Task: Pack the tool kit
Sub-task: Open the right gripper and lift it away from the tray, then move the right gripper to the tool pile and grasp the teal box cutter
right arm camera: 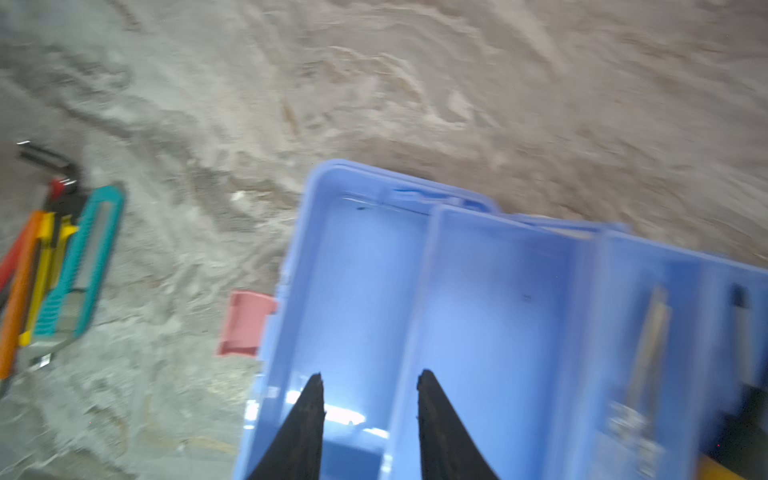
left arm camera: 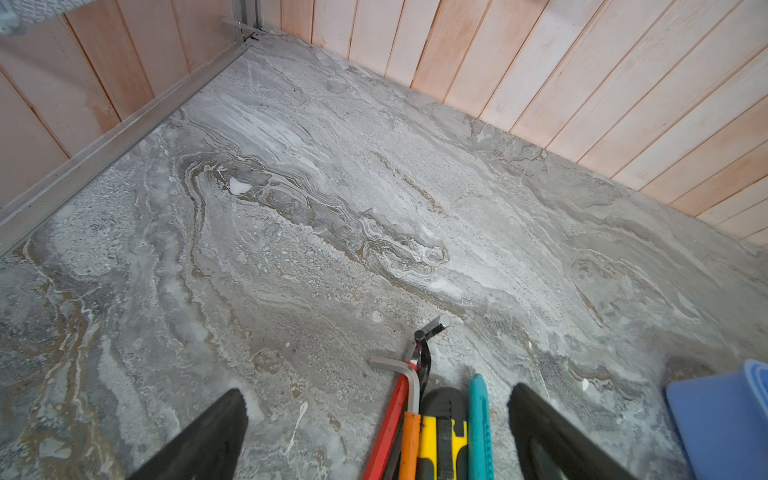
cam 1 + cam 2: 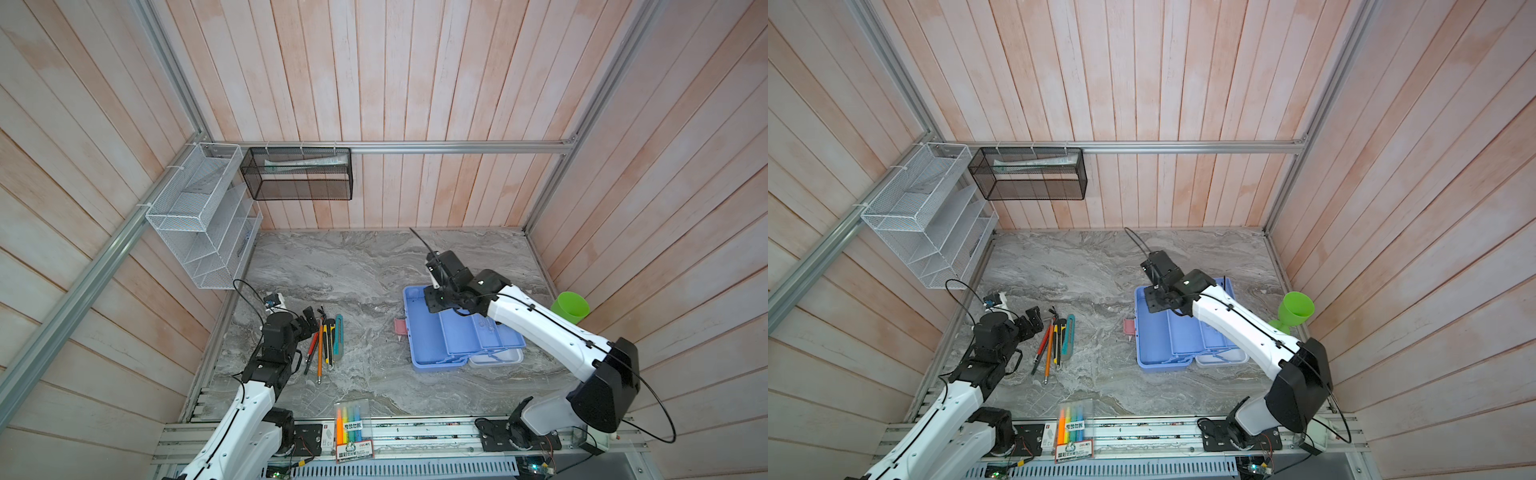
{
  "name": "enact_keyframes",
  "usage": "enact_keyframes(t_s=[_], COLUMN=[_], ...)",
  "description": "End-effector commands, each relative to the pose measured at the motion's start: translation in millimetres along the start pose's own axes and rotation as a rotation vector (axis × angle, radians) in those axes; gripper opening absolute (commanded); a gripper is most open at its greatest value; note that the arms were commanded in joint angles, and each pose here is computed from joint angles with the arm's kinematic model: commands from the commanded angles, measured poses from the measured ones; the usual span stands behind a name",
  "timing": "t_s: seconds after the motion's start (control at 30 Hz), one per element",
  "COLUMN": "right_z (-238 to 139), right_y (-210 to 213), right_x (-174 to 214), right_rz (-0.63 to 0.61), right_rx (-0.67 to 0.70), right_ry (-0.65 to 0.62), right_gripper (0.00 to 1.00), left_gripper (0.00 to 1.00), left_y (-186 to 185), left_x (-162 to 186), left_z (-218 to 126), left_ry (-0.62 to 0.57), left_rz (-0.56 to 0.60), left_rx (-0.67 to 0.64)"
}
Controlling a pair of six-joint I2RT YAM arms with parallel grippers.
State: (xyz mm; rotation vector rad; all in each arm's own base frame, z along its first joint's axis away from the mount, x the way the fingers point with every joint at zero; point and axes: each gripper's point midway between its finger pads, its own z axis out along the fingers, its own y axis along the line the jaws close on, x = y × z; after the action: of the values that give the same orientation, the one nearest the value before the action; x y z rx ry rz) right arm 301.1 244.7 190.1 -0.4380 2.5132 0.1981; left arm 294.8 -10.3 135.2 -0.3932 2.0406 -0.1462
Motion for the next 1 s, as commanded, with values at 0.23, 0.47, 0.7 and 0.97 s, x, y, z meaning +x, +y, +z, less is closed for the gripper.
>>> enact_keyframes(t_s=[0.23, 0.47, 0.7, 0.97], right_z=[75.3, 119.7, 144.2, 156.3], right_y=[170.5, 223.6, 241.0, 243.5], right_x=[-1.0, 27.4, 53.5, 65.3], right_rz=[-0.016, -0.061, -0.096, -0.125], right_rx=[-0.352, -0.370, -0.362, -0.322], right_ry=[0.009, 0.125, 0.205, 0.240], right_gripper=[0.44, 0.48, 0.50, 0.50], left_gripper=[1.00, 1.00, 1.00, 1.00], left_y=[2.8, 3.3, 3.7, 3.8], left_x=[1.4, 1.8, 1.6, 1.7], left_z=[-1.1, -1.0, -1.3, -1.1], left_ry=[-0.004, -0.002, -0.004, -0.003], left_rz=[-0.013, -0.015, -0.015, -0.016], left_rx=[-0.005, -0.005, -0.006, -0.006])
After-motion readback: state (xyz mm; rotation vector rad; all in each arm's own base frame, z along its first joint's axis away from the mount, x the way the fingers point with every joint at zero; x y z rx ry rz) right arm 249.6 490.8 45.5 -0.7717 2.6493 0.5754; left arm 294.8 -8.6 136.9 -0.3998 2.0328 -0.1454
